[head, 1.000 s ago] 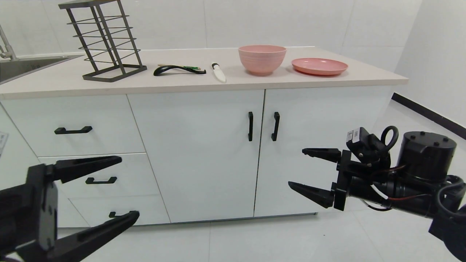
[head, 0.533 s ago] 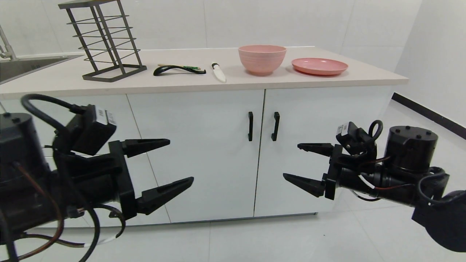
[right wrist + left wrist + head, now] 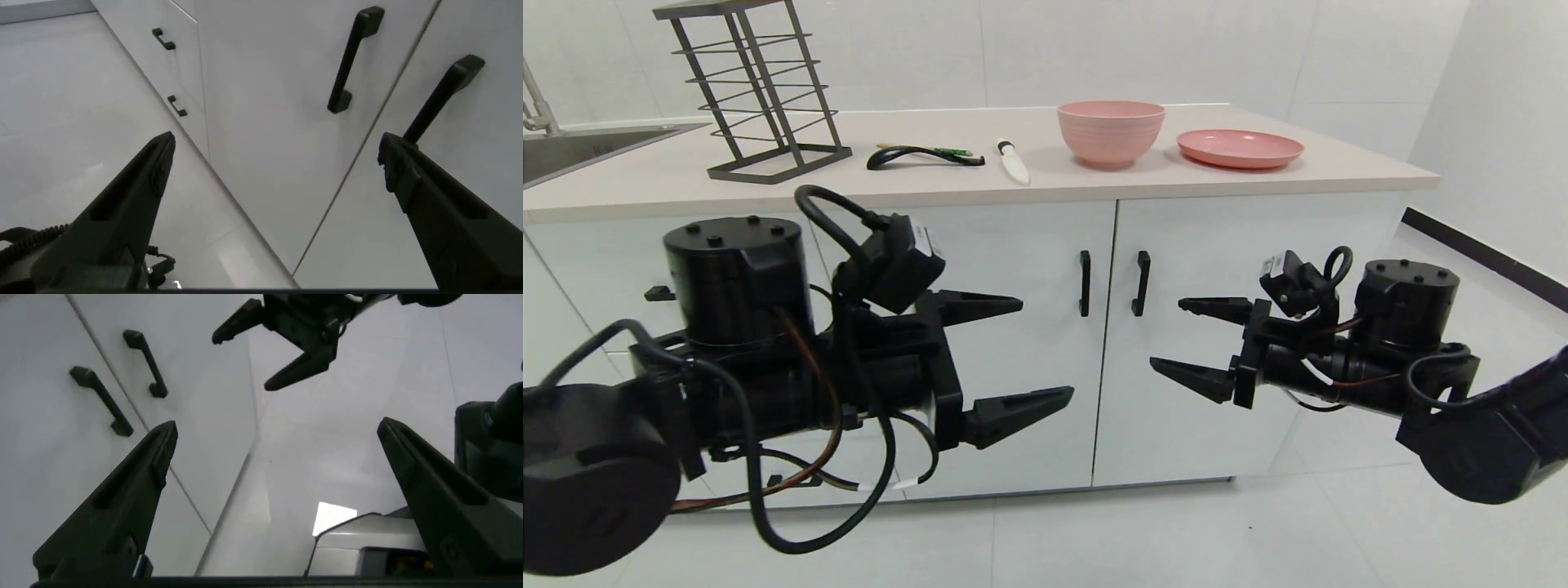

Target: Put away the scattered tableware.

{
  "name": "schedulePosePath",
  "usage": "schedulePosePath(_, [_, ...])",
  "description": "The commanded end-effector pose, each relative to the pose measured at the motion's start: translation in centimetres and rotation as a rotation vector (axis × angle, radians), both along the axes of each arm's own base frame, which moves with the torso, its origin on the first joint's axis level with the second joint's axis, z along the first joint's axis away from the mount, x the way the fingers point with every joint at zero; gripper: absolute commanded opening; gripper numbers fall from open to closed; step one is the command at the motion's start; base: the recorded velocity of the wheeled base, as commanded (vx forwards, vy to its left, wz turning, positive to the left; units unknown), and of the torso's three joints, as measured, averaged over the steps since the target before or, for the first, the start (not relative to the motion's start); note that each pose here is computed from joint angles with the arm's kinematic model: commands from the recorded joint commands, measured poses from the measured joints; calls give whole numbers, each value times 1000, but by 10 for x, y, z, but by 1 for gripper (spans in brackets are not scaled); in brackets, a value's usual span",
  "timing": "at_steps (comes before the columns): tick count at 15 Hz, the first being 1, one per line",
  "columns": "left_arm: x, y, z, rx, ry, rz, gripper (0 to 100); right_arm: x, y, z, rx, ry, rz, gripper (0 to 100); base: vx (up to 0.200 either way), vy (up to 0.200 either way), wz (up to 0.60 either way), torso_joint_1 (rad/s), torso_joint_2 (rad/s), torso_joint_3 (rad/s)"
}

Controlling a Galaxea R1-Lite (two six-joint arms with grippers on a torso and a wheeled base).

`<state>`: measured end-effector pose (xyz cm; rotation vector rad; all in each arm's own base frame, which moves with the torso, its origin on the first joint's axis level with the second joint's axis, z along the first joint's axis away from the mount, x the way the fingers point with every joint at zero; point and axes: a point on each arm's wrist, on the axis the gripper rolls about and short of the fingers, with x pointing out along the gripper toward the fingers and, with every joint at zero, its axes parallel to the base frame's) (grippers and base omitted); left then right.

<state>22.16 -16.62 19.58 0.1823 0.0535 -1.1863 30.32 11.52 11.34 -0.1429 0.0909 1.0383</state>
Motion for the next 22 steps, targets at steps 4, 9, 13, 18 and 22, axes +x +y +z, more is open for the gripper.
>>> schedulePosePath(4, [36,-39,-20,19,27,-38,100,31,-8,-7,9,-19,-31,100,0,0,0,0,0,0])
schedulePosePath(9, [64,-57,-15,-21,-19,-31,100,67,-3,-26,22,-61,-37,100,0,0,0,0,0,0])
schedulePosePath(13, [71,-59,-17,-22,-17,-28,100,97,-6,-43,42,-87,25,100,0,0,0,0,0,0])
schedulePosePath(18, [77,-67,-6,-53,-62,-43,100,118,-1,-56,49,-109,45,100,0,0,0,0,0,0])
schedulePosePath(22, [77,-67,-8,-48,-60,-33,100,131,3,-56,67,-143,115,100,0,0,0,0,0,0])
